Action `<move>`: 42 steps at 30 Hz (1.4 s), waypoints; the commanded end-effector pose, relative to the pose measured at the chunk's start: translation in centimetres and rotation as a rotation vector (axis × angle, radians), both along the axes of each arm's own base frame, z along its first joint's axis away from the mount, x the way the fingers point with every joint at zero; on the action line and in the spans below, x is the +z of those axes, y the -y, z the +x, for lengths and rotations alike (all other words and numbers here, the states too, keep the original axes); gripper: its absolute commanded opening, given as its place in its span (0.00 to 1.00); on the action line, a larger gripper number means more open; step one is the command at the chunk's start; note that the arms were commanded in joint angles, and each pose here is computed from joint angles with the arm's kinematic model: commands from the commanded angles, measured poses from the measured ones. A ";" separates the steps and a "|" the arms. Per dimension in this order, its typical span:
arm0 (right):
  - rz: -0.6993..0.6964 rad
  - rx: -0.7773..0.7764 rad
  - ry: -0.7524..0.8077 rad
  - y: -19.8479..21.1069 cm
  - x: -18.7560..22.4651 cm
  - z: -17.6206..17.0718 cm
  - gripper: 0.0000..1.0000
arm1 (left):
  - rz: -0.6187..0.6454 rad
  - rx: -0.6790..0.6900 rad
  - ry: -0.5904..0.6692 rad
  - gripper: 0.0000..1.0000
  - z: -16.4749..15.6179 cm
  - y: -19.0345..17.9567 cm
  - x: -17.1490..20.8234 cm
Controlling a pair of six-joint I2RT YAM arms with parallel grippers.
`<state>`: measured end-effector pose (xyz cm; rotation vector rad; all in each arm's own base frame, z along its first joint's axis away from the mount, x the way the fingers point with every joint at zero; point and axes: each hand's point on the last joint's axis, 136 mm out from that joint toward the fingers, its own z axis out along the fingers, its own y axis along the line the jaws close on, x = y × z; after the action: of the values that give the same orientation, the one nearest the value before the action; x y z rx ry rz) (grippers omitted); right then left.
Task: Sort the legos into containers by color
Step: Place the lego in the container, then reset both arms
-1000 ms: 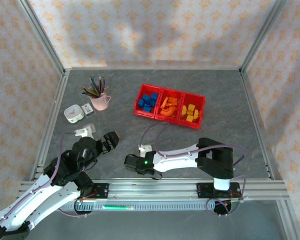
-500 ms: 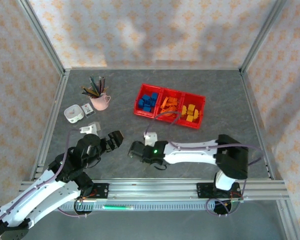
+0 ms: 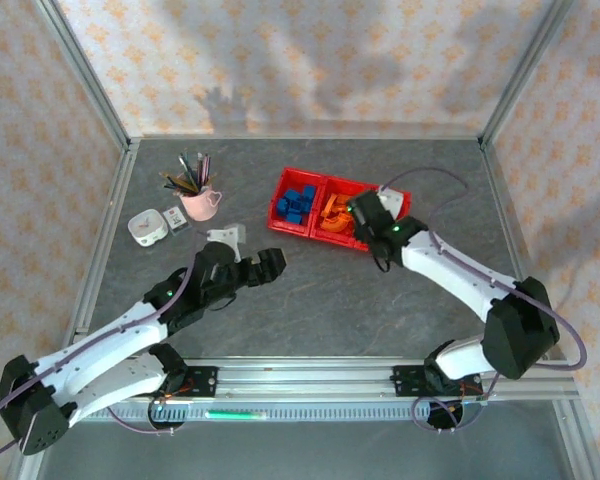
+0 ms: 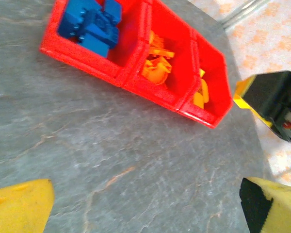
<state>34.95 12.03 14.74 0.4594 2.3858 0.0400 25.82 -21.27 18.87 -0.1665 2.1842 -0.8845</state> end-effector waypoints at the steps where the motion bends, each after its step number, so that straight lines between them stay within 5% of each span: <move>1: -0.042 0.031 -0.018 0.8 -0.8 2.4 0.34 | -0.090 -0.065 0.117 0.99 1.7 2.5 4.0; 7: -0.033 0.010 -0.057 2.3 -2.9 5.9 0.36 | -0.080 -0.102 0.118 0.99 2.9 4.2 3.7; 20: 0.027 0.035 0.051 2.4 0.9 5.9 0.73 | -0.040 -0.094 0.132 0.99 3.1 3.9 3.4; 25: 0.027 -0.004 0.156 4.1 4.3 4.5 0.89 | 0.072 -0.016 0.176 0.99 3.7 1.4 4.4; 28: -0.001 -0.078 0.215 6.6 5.9 3.4 1.00 | 0.151 0.072 0.217 0.99 4.2 -1.5 5.8; 37: -0.187 -0.441 0.370 18.3 4.3 -1.9 1.00 | 0.474 0.662 0.281 0.99 6.9 -17.7 6.5; 42: -0.222 -0.467 0.438 20.6 1.0 -2.3 1.00 | 0.583 0.920 0.294 0.99 7.7 -26.4 3.6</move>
<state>31.68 -7.19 13.78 0.7935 1.9471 -0.2776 33.74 0.97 23.11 -0.5792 1.7875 0.0370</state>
